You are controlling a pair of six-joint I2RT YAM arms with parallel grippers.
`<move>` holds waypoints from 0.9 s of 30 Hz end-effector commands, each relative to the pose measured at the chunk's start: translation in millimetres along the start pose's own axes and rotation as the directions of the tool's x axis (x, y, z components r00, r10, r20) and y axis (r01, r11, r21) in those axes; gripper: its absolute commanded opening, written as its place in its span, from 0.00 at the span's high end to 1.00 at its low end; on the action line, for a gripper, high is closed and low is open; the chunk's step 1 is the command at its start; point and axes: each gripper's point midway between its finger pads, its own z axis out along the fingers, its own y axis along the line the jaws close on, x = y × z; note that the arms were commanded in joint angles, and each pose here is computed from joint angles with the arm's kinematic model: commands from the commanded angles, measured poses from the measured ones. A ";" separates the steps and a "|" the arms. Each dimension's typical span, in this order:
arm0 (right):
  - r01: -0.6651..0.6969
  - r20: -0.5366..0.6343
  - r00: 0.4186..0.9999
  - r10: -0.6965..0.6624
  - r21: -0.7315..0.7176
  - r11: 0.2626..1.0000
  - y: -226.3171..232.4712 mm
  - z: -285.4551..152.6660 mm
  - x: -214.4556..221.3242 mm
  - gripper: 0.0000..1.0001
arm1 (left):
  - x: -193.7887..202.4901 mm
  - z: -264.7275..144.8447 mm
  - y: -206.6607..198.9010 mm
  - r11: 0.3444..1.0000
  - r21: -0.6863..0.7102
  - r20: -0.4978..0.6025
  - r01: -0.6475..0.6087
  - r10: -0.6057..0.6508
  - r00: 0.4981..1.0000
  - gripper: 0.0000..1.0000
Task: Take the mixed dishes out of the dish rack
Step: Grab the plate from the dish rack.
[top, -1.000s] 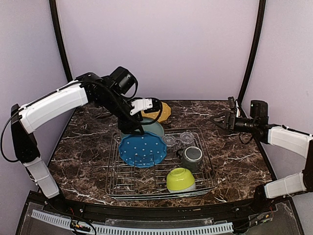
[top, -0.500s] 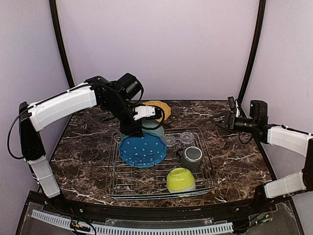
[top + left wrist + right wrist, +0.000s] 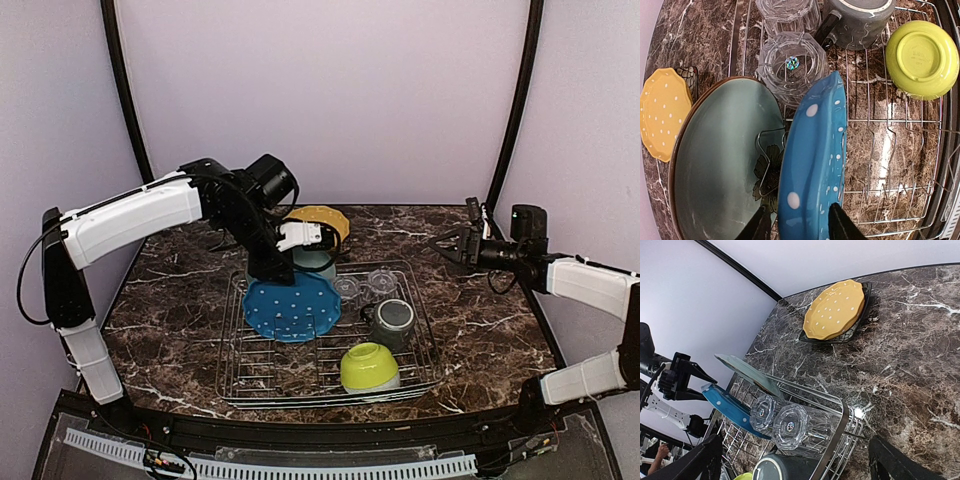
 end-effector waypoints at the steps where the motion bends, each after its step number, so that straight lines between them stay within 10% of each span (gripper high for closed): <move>1: 0.031 0.012 0.999 -0.031 -0.011 0.999 6.3 -1.0 -3.4 0.01 | 8.7 2.6 -12.7 0.999 0.038 -0.042 -0.012 0.013 0.999 0.63; 15: 0.030 0.009 1.000 -0.030 -0.007 1.000 5.2 -0.6 -3.2 0.01 | -5.1 -27.6 -13.4 1.000 -0.002 0.039 -0.011 0.012 0.999 0.98; 27: 0.022 0.010 1.000 -0.022 -0.012 1.000 4.3 0.2 -2.2 0.01 | -13.1 -56.8 -0.7 0.994 -0.107 0.083 0.000 0.009 0.996 0.99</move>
